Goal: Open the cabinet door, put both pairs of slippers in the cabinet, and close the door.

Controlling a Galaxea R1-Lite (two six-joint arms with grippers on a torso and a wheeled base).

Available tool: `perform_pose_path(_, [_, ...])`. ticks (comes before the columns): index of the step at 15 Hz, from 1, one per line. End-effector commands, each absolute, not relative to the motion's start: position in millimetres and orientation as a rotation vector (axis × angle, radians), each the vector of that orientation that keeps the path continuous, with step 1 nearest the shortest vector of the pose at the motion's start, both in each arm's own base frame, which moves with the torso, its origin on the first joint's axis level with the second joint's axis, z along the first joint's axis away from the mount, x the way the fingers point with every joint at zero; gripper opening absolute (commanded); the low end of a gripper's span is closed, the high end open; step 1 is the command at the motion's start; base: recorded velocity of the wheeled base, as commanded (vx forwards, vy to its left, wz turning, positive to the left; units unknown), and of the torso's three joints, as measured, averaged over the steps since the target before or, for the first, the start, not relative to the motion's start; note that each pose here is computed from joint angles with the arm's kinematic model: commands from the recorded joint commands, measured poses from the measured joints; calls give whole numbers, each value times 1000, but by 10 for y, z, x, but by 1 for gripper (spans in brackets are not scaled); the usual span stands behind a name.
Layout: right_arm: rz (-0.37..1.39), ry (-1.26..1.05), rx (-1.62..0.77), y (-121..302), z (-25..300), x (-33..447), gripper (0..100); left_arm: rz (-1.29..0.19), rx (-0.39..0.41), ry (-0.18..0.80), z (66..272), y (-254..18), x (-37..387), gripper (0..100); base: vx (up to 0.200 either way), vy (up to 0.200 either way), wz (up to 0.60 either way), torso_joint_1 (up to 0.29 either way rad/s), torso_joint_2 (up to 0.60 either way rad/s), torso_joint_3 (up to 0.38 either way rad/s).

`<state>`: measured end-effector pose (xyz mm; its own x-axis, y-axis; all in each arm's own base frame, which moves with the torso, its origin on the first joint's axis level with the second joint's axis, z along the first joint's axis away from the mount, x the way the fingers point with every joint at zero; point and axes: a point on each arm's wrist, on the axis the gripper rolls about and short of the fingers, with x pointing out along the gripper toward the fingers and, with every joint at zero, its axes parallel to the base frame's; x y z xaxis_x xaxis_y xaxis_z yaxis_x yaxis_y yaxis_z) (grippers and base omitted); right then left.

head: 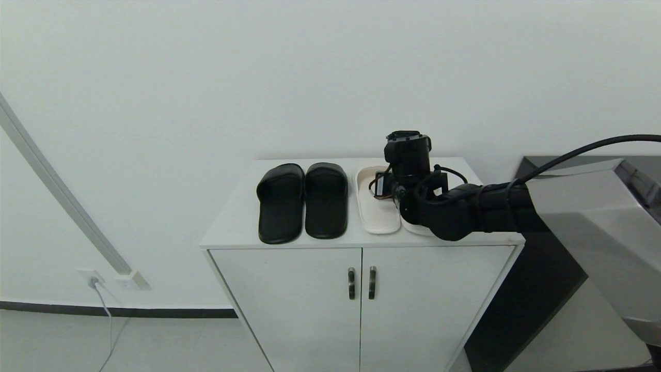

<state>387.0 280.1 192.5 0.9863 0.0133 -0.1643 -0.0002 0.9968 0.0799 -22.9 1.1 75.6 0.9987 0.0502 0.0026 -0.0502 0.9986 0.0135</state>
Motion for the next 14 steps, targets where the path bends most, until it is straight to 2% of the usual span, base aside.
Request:
perform_pose_path(1, [21, 130, 96, 2719, 2224, 3667, 0, 51, 14, -1, 756, 11, -228, 0, 0, 0, 0, 0, 0, 0])
perform_pose_path(5, [54, 149, 49, 2422, 2457, 3176, 0, 52, 11, -1, 756, 11, -228, 0, 0, 0, 0, 0, 0, 0])
perform_pose_path(9, [317, 190, 41, 2137, 2432, 2511, 0, 54, 8, -1, 756, 11, -228, 0, 0, 0, 0, 0, 0, 0])
perform_pose_path(14, [618, 172, 14, 1817, 2224, 2036, 0, 49, 8, -1, 756, 10, -228, 0, 0, 0, 0, 0, 0, 0])
